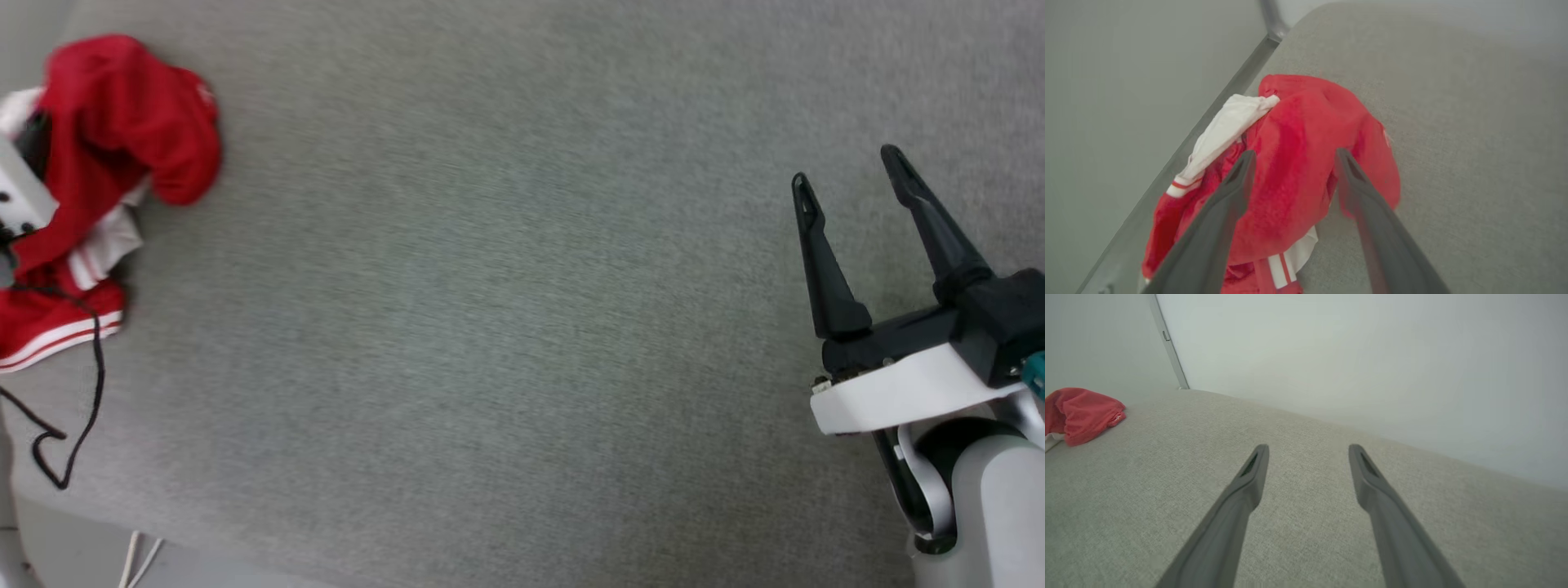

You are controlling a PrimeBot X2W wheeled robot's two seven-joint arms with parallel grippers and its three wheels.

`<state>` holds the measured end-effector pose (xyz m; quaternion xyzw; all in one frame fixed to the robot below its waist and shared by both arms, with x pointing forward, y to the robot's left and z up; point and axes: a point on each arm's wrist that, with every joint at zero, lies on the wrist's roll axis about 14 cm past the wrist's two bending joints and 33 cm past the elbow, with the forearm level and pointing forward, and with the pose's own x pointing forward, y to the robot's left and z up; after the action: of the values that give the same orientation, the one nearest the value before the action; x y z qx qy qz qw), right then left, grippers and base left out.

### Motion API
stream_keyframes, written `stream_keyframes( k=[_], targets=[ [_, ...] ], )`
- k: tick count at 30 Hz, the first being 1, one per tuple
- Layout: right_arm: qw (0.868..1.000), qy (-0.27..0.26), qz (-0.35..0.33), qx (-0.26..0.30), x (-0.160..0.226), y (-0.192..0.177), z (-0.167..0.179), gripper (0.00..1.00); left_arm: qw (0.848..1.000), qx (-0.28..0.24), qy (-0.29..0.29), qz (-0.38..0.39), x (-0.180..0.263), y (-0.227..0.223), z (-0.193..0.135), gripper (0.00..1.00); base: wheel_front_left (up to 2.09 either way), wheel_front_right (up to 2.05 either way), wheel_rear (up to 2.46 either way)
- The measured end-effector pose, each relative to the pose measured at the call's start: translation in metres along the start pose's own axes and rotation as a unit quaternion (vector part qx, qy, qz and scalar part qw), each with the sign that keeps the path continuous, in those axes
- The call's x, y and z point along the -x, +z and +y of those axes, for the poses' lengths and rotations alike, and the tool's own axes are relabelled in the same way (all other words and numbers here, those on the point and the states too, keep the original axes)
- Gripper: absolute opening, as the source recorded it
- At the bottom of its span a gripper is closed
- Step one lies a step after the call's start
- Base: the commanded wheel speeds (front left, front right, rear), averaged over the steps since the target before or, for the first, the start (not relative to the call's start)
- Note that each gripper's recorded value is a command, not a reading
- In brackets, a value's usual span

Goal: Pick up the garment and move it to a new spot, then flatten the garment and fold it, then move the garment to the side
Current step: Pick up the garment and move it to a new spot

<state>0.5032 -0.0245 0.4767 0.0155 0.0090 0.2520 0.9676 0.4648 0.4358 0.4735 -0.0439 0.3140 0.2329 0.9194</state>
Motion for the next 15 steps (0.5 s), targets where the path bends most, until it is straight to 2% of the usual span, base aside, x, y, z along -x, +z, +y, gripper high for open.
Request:
stream_keyframes(
  k=[8,13,14,15],
  targets=[
    [0.999,-0.028,0.042,-0.008,0.002,-0.043,-0.027,1.00,0.984,0.031,0.015,0.176,-0.048,-0.091,-0.003,1.00,0.00,0.00,0.00],
    [0.998,-0.037,0.057,-0.008,0.006,-0.056,-0.035,1.00,0.977,0.050,0.019,0.208,-0.056,-0.110,-0.001,1.00,0.00,0.00,0.00],
    [0.998,-0.037,0.057,-0.007,0.006,-0.056,-0.036,1.00,0.976,0.052,0.017,0.209,-0.057,-0.111,-0.001,0.86,0.00,0.00,0.00],
    [0.998,-0.036,0.056,-0.007,0.005,-0.055,-0.036,1.00,0.977,0.054,0.018,0.205,-0.056,-0.111,-0.001,0.33,0.00,0.00,0.00]
  ],
)
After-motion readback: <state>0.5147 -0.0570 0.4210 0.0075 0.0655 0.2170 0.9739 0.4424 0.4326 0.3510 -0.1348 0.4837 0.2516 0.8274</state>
